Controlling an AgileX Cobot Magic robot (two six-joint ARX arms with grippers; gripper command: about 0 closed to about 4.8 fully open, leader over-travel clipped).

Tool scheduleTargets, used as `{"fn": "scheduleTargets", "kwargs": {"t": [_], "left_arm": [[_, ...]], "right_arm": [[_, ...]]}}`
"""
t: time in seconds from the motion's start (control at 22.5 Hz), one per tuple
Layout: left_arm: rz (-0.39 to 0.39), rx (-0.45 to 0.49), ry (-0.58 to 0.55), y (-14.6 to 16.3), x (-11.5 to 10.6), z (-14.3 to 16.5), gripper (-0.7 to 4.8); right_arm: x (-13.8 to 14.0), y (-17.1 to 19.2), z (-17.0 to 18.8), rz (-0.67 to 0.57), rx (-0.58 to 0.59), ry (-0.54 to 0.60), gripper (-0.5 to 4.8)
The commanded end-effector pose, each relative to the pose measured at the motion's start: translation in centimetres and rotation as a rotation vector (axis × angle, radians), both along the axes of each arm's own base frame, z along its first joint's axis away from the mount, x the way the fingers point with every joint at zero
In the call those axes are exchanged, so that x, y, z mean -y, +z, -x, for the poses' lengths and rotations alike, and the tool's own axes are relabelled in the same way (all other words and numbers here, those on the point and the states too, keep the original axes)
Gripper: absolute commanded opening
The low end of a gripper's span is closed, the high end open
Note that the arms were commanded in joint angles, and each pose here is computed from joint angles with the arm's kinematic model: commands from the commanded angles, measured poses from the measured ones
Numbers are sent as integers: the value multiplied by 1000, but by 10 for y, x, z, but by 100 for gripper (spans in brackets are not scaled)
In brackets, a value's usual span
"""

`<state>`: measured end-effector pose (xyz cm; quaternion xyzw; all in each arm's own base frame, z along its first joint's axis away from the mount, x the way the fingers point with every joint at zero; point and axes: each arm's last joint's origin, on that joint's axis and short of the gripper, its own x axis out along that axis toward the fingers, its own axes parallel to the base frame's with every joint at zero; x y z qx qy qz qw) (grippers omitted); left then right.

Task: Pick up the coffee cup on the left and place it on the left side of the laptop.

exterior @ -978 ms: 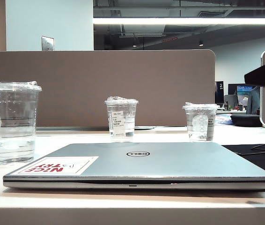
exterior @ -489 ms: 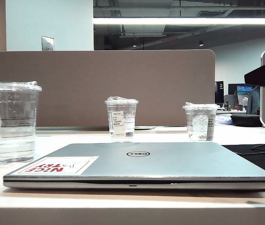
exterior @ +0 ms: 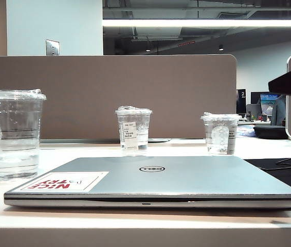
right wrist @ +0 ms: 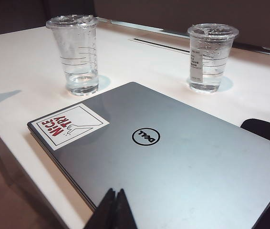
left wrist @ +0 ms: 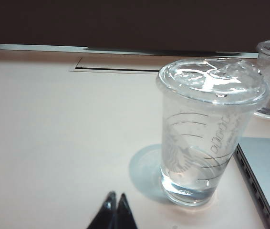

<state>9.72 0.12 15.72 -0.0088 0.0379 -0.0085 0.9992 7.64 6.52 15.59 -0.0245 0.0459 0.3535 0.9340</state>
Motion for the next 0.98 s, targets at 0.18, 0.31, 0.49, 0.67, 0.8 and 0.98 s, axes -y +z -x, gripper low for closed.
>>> {"fn": "scheduleTargets", "kwargs": {"t": [0.18, 0.31, 0.49, 0.67, 0.8, 0.98], "left_arm": [[-7, 16, 0, 2, 0, 0, -5], [-7, 16, 0, 2, 0, 0, -5], [-7, 16, 0, 2, 0, 0, -5], [-7, 16, 0, 2, 0, 0, -5], [-7, 16, 0, 2, 0, 0, -5], [-7, 15, 0, 2, 0, 0, -5]], "right_arm": [[0, 0, 0, -8, 10, -2, -4], [0, 0, 0, -8, 10, -3, -4], [0, 0, 0, -8, 10, -2, -4], [0, 0, 0, -8, 10, -2, -4], [0, 0, 0, -8, 10, -2, -4], [8, 4, -3, -39, 49, -66, -4]]}}
